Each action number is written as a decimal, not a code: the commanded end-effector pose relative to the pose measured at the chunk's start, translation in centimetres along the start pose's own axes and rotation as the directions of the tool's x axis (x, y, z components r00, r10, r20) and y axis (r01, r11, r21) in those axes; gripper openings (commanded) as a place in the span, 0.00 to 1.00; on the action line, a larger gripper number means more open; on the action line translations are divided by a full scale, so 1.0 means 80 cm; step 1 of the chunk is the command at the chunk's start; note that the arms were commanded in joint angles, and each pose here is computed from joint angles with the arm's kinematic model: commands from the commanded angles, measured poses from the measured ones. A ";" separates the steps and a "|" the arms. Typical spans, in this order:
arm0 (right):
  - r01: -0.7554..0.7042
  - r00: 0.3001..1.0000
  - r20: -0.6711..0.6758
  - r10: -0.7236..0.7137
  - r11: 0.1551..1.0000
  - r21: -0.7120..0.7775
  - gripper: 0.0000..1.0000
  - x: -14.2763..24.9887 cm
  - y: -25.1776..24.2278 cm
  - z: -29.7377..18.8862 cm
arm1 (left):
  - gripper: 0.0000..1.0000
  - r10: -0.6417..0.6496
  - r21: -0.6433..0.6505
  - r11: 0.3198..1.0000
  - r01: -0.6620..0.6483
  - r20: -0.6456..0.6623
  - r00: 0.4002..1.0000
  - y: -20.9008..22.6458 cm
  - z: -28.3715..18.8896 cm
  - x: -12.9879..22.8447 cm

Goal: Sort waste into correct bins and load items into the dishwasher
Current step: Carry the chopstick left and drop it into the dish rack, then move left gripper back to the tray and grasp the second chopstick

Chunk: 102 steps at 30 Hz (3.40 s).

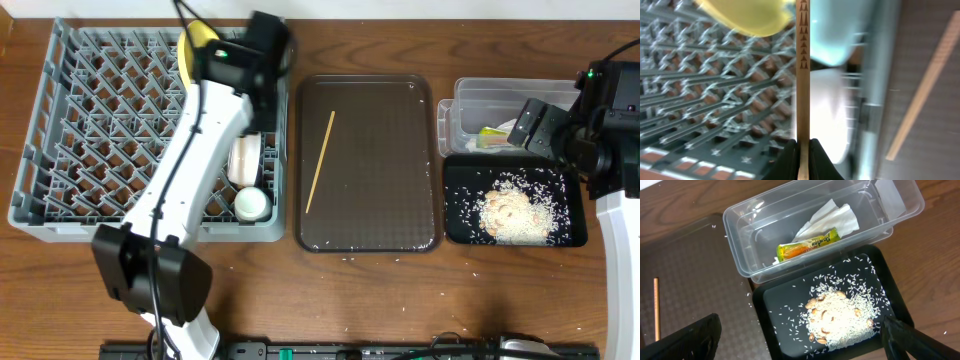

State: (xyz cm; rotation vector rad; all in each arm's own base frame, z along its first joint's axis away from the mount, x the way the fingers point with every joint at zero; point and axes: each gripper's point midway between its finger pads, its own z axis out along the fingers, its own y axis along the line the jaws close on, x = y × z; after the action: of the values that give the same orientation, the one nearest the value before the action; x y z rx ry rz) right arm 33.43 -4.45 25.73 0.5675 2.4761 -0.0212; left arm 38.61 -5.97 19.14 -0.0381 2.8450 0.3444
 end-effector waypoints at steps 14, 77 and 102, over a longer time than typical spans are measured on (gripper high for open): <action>-0.020 1.000 0.003 0.020 1.000 0.018 0.99 -0.002 -0.006 0.002 | 0.62 0.013 -0.068 0.998 -0.019 -0.093 0.996 0.065 0.077 0.017; -0.020 1.000 0.003 0.020 1.000 0.018 0.99 -0.002 -0.006 0.002 | 0.66 0.446 0.250 0.871 -0.422 -0.046 0.894 -0.233 0.175 0.013; -0.020 1.000 0.003 0.020 1.000 0.018 0.99 -0.002 -0.006 0.002 | 0.08 0.412 0.267 0.888 -0.374 -0.102 0.905 -0.239 0.198 0.041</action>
State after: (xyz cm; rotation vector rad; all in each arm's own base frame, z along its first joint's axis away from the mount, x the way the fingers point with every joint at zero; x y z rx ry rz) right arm 33.43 -4.45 25.73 0.5675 2.4761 -0.0212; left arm 42.04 -21.08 0.38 0.5874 2.9639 0.0737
